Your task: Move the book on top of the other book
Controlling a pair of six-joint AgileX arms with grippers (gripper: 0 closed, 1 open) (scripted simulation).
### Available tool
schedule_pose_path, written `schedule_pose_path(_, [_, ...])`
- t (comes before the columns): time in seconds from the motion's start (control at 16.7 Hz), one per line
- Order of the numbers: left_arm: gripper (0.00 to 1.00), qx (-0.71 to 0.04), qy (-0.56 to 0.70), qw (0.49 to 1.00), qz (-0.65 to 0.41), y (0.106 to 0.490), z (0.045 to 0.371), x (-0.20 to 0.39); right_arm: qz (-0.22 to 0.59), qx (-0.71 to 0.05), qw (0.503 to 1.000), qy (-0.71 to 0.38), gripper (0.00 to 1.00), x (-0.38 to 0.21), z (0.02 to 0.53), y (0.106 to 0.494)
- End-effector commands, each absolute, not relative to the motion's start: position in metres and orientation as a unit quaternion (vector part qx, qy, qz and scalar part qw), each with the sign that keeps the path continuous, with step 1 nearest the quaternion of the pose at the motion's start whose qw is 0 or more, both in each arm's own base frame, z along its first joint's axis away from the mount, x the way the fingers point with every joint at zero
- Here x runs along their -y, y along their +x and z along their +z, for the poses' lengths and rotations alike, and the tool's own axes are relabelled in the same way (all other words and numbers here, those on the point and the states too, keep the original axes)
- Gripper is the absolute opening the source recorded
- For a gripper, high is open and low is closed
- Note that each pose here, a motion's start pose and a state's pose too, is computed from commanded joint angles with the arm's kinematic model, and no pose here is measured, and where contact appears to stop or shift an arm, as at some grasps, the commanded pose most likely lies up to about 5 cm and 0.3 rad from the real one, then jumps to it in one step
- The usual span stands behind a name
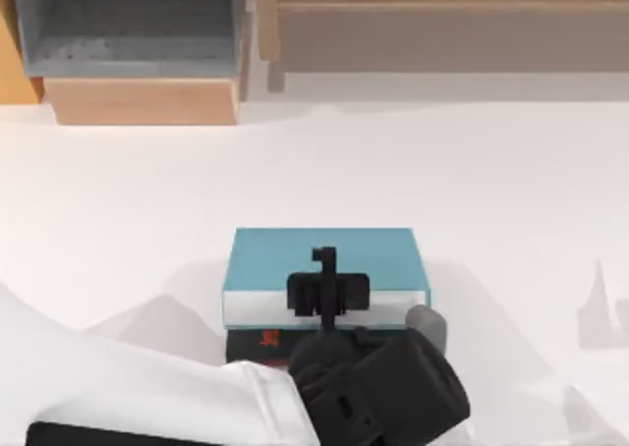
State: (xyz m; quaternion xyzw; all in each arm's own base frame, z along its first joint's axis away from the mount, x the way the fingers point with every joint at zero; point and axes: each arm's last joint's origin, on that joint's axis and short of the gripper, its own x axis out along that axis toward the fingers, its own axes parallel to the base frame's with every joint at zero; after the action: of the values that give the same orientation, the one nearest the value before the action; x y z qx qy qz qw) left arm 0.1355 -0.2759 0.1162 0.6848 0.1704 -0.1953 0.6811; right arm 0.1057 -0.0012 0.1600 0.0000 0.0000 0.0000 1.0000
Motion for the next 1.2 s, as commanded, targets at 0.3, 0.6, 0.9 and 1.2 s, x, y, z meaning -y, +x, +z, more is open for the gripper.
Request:
schedule_pose_path(0.3, [0.08,-0.17,0.685,0.681,-0.196,0.1367,0.1152,0.276,0.0,0.0,1.0,0.0,1.0,0.0012,0.16,0.1057])
schedule_pose_path(0.6, [0.45,-0.17,0.685,0.681,-0.196,0.1367,0.1152,0.276,0.0,0.0,1.0,0.0,1.0,0.0012,0.16,0.1057])
schedule_pose_path(0.9, [0.83,-0.17,0.685,0.681,-0.196,0.1367,0.1152,0.276,0.0,0.0,1.0,0.0,1.0,0.0012,0.16,0.1057])
schedule_pose_path(1.2, [1.0,-0.17,0.685,0.681,-0.196,0.1367,0.1152,0.276,0.0,0.0,1.0,0.0,1.0,0.0012,0.16,0.1057])
